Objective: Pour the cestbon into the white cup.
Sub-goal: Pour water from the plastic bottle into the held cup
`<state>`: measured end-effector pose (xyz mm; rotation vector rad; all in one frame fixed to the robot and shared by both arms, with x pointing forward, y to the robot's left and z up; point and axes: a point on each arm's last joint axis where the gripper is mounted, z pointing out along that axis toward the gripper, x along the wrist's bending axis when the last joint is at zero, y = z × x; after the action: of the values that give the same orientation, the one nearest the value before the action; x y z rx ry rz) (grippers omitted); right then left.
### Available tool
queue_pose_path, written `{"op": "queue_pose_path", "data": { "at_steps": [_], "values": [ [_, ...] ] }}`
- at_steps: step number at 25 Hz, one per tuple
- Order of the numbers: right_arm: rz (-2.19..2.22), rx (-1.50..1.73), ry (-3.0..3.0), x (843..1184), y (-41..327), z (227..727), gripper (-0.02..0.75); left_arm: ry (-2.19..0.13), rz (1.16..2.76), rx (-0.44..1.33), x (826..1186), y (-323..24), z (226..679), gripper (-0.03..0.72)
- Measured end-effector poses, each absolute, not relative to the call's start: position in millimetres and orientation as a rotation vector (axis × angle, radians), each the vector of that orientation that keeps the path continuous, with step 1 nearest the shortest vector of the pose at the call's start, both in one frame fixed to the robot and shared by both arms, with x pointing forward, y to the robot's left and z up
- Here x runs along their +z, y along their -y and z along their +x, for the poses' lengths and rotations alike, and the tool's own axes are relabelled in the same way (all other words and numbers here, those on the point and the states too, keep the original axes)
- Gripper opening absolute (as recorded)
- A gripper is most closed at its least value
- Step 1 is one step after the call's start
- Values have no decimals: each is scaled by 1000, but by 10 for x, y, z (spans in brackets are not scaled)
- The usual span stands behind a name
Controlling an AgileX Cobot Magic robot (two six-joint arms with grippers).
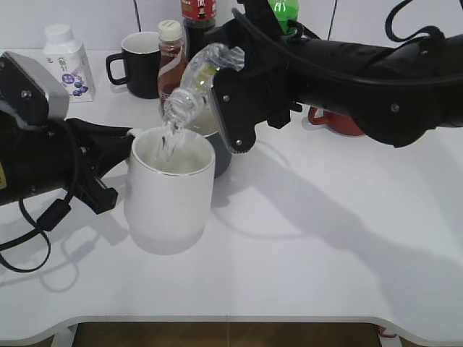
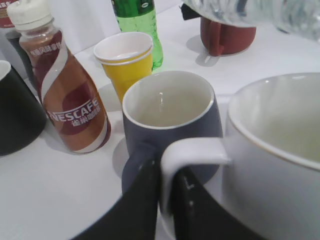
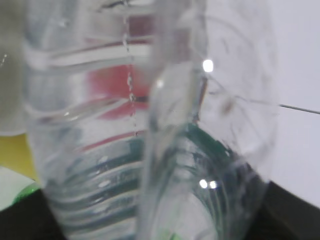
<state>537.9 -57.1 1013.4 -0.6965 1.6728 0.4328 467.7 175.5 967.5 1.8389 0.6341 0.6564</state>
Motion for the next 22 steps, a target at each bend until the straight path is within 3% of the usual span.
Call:
{"op": "queue_pose_path", "data": {
  "at_steps": [14, 22],
  "values": [
    [-647, 421, -1686, 10139, 596, 5401, 470, -633, 1839, 656, 9675, -1755, 4677, 45],
    [-230, 721, -2036, 9995, 602, 5331, 470, -631, 1831, 658, 9683, -1753, 4677, 45]
  ]
}}
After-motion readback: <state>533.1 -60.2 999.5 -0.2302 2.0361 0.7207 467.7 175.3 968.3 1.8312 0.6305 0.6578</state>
